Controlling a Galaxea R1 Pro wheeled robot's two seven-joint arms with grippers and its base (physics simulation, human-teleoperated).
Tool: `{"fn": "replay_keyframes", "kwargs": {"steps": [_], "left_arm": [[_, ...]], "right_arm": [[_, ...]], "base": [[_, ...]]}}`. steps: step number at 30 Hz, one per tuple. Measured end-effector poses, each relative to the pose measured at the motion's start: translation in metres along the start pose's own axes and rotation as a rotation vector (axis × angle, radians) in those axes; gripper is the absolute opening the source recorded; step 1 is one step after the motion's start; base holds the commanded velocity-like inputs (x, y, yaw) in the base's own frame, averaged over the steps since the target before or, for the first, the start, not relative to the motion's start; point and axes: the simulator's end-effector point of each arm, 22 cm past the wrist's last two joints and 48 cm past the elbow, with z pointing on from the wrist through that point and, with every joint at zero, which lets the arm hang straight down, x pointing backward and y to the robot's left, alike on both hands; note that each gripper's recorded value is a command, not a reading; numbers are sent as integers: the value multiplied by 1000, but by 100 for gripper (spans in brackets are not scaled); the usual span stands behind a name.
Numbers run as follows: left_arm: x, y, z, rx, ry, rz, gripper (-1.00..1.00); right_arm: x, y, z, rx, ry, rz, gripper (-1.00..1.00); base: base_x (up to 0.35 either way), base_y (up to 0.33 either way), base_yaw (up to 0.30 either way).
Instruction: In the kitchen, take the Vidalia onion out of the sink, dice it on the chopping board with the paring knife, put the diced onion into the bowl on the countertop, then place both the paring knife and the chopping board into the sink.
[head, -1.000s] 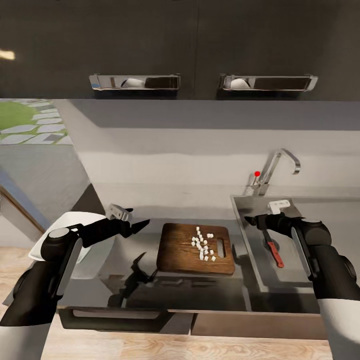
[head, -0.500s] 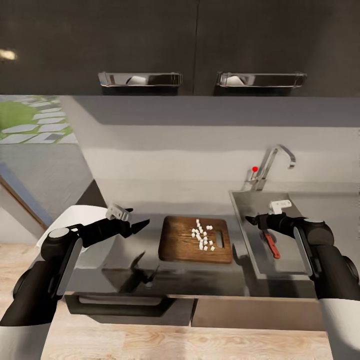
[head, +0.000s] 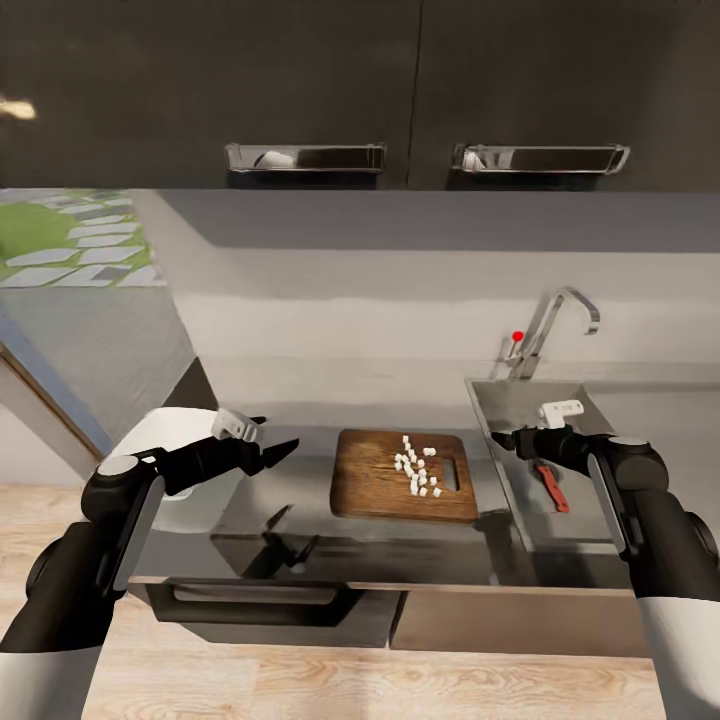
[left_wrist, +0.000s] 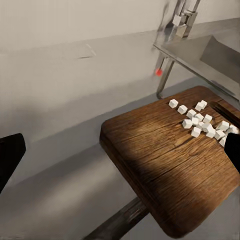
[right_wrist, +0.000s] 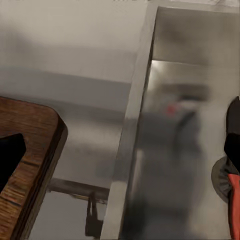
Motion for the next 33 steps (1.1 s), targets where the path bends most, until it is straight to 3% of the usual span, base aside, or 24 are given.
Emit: {"fn": "replay_keyframes", "kwargs": {"steps": [15,33], "left_arm": [[-1,0,-1,-2,-2,1,100],[-1,0,-1,-1,-3,2,100]], "right_arm": [[-1,1,-1,-1,-1,-1,100],[1,5,1,-6,4,-8,100]], "base": [[0,15,-126],[-38,127,-8]]}}
